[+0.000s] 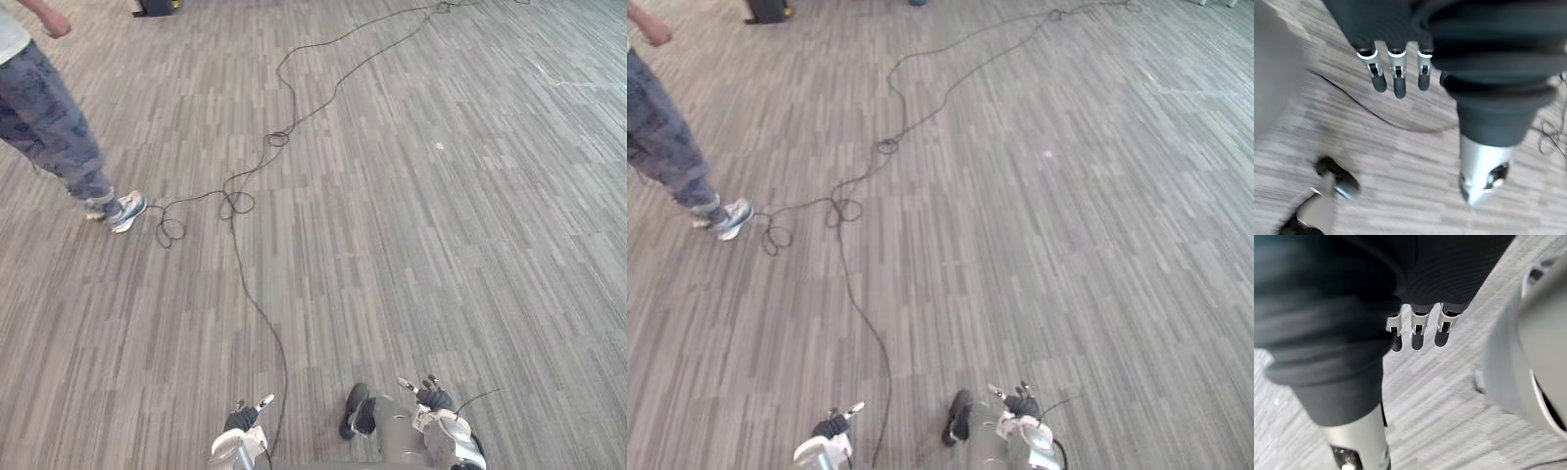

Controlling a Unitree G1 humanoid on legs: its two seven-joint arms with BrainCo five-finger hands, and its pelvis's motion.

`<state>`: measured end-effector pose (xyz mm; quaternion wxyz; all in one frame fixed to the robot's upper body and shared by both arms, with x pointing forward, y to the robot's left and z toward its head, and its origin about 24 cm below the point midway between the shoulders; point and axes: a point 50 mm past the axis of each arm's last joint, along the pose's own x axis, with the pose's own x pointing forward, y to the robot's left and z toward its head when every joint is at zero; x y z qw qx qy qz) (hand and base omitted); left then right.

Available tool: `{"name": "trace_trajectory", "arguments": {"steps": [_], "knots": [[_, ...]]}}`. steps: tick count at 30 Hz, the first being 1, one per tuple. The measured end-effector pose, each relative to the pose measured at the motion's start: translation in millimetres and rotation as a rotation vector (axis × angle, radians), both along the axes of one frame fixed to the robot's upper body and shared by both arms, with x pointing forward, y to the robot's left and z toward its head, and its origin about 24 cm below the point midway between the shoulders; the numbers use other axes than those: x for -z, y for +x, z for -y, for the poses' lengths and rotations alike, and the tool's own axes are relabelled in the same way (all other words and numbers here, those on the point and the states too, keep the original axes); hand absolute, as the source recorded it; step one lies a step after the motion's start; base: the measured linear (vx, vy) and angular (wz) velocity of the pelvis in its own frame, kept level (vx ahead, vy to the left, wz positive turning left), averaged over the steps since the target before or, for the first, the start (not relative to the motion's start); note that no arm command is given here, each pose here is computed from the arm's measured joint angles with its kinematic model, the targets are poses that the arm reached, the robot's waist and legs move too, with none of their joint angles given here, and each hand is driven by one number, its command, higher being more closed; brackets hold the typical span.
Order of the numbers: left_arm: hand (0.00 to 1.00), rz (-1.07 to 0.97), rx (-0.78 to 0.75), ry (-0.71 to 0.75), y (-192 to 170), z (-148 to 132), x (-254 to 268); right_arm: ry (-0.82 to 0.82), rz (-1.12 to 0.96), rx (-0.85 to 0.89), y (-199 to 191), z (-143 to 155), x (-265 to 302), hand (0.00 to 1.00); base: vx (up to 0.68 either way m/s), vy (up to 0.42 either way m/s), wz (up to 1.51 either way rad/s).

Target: Pick up cushions and gather them together orderly.

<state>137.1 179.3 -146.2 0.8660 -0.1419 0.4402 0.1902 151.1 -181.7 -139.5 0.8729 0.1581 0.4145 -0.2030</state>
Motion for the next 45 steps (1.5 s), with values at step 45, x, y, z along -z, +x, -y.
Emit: {"name": "trace_trajectory", "arguments": {"steps": [45], "knots": [[0.00,0.066,0.021,0.046,5,-6,-9,0.052,-0.096,-0.053,-19,-18,12,0.00,0.58,0.106,-0.75]]}}
